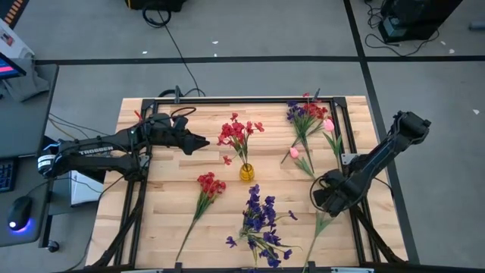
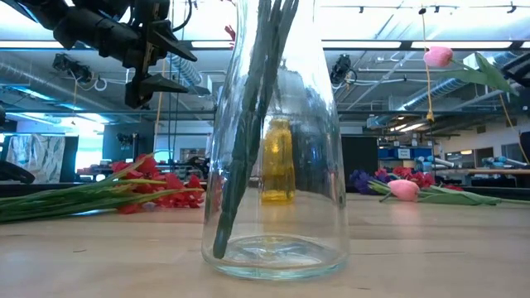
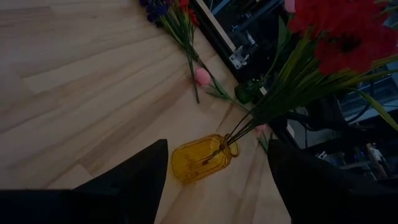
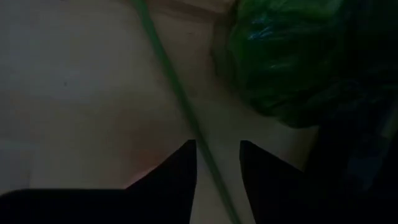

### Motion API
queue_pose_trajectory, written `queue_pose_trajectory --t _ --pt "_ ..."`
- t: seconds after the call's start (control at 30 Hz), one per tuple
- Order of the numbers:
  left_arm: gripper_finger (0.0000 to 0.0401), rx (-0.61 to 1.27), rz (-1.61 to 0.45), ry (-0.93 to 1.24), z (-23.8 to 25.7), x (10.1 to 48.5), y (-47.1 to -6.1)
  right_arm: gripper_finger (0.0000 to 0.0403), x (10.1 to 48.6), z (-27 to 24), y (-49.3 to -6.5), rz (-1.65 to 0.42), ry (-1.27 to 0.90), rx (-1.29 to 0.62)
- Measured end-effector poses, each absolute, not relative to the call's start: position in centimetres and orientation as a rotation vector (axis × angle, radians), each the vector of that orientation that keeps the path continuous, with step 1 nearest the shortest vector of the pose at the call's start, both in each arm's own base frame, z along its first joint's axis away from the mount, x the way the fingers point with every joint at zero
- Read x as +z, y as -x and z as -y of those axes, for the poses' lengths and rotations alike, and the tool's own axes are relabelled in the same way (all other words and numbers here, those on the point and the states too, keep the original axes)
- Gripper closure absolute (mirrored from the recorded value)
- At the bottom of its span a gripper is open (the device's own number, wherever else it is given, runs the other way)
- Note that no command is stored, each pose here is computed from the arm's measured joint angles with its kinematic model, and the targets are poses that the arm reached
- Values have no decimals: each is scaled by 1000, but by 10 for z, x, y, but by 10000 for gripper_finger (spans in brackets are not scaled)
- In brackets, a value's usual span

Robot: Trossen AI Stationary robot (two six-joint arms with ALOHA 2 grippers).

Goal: Sort flowers into vase by color
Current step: Put the bottom left pink tulip into the green vase

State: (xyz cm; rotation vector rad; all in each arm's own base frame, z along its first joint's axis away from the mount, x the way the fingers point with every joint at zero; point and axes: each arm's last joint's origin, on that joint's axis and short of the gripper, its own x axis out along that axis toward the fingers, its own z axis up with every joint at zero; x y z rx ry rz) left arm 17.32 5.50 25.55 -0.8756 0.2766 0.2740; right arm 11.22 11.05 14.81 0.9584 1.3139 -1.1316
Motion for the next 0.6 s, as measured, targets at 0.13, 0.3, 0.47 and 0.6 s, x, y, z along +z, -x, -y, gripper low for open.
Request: queue_pose_trajectory --t 0.13,0.3,0.47,0.6 --pt "122 274 -276 878 -55 256 -173 272 141 -109 -108 -1306 -967 -1156" --pt "122 274 -276 879 -55 256 -173 273 136 -109 -108 -1295 -1003 -1136" --pt "122 274 -276 877 -55 255 -173 277 136 -110 -109 -1276 -1034 -1148" --pt "122 274 -276 877 -55 255 -173 310 136 -110 -109 -1276 -1040 -1142"
